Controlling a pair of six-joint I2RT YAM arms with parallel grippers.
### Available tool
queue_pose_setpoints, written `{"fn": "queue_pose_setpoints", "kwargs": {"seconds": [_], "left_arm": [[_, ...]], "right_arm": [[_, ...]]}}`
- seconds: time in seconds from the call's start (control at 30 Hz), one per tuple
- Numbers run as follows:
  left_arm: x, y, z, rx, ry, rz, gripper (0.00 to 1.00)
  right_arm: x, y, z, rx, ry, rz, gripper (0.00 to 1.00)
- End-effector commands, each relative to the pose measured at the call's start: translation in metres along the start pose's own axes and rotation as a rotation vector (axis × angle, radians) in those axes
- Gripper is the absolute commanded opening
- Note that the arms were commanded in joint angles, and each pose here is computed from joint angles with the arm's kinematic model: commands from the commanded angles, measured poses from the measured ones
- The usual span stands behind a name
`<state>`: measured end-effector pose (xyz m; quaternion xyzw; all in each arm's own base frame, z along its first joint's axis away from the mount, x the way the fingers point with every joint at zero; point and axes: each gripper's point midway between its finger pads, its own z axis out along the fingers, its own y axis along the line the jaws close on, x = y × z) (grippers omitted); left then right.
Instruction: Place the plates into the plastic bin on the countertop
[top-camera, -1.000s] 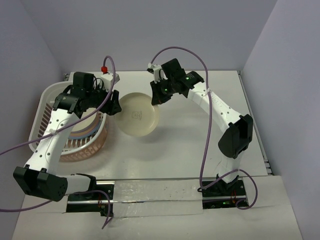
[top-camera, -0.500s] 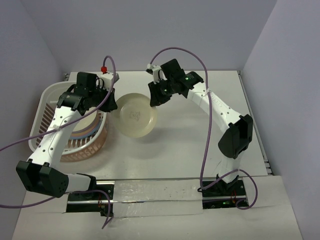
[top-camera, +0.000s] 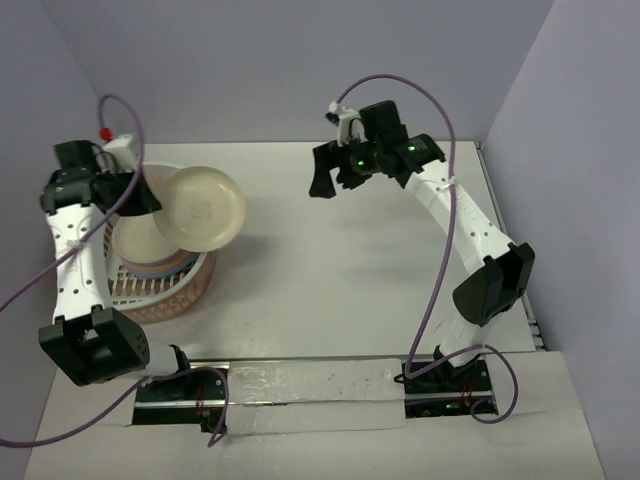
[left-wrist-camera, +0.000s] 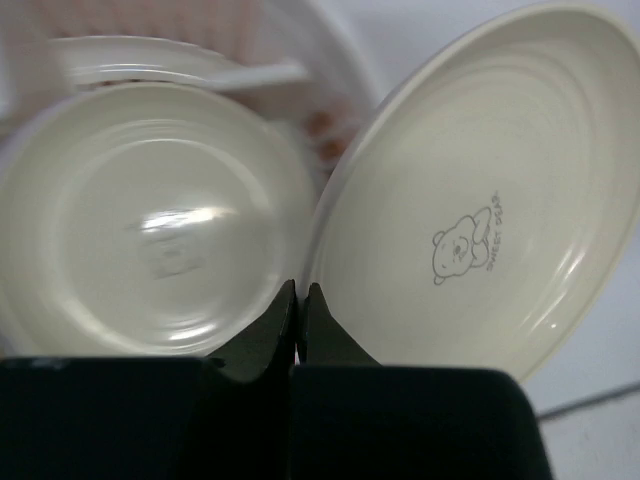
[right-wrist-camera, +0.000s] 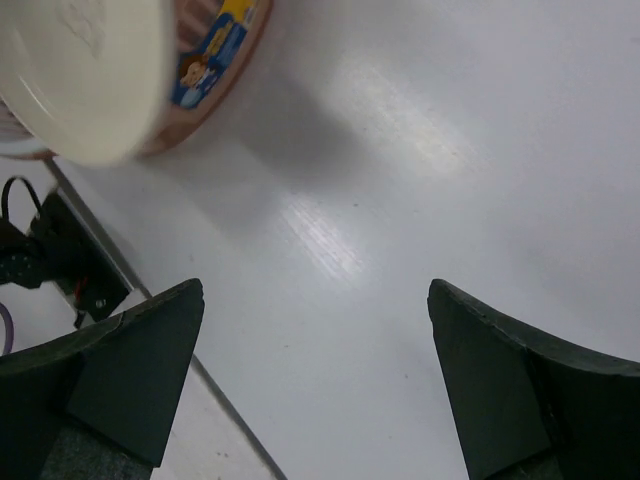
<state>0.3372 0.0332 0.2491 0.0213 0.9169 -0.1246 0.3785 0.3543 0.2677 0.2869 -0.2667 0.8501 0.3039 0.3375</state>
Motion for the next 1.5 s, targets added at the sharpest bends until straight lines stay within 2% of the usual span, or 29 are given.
{"fn": "queue_pose_setpoints", "kwargs": {"seconds": [0.0,0.2,0.3,0.37,0.47,0.53,0.57,0.6,0.67,0.77,0.8,0.87,0.9,1.03,1.1,1.2,1.47], "left_arm": [[-0.007,0.069,-0.03,-0.065,-0.02,-0.083,0.0],[0.006,0.129,-0.015,-0.147,0.036,-0.174,0.0],[0.012,0.139,-0.002,-0.15,0.064,-0.202,0.0],[0.015,0.141,0.005,-0.138,0.072,-0.21,0.04],[0.014,0.142,0.009,-0.124,0.072,-0.208,0.42],[0.007,0.139,0.005,-0.124,0.054,-0.19,0.61],[0.001,0.136,0.002,-0.13,0.04,-0.17,0.78],[-0.008,0.132,-0.002,-0.143,0.022,-0.144,0.88],[-0.033,0.115,-0.008,-0.168,-0.028,-0.07,0.98],[-0.061,0.094,-0.014,-0.239,-0.086,-0.008,0.99],[-0.072,0.072,-0.01,-0.237,-0.106,0.038,0.99],[-0.093,0.006,0.007,-0.143,-0.152,0.127,0.99],[-0.096,0.001,0.009,-0.134,-0.166,0.136,0.99],[-0.104,-0.088,0.034,0.072,-0.219,0.121,0.99],[-0.101,-0.117,0.046,0.103,-0.237,0.139,0.99],[-0.1,-0.142,0.055,0.069,-0.256,0.198,0.99],[-0.097,-0.147,0.056,0.056,-0.257,0.218,0.99]], "right_arm": [[-0.016,-0.028,-0.044,0.042,-0.119,0.038,1.0],[0.0,-0.052,-0.051,0.08,-0.115,0.077,1.0],[0.001,-0.056,-0.052,0.088,-0.115,0.084,1.0],[0.002,-0.06,-0.053,0.098,-0.113,0.087,1.0],[0.002,-0.064,-0.055,0.11,-0.116,0.088,1.0],[0.002,-0.068,-0.057,0.125,-0.118,0.094,1.0],[0.002,-0.072,-0.059,0.134,-0.121,0.1,1.0],[0.002,-0.076,-0.061,0.144,-0.126,0.107,1.0],[0.0,-0.082,-0.067,0.163,-0.138,0.118,1.0],[-0.001,-0.1,-0.08,0.217,-0.164,0.14,1.0],[-0.002,-0.106,-0.086,0.246,-0.176,0.143,1.0],[-0.001,-0.122,-0.105,0.33,-0.207,0.147,1.0],[0.001,-0.127,-0.107,0.344,-0.208,0.154,1.0],[0.001,-0.133,-0.13,0.441,-0.261,0.131,1.0],[0.005,-0.134,-0.134,0.463,-0.271,0.13,1.0],[0.007,-0.131,-0.141,0.474,-0.294,0.122,1.0],[0.017,-0.13,-0.142,0.491,-0.319,0.124,1.0]]}}
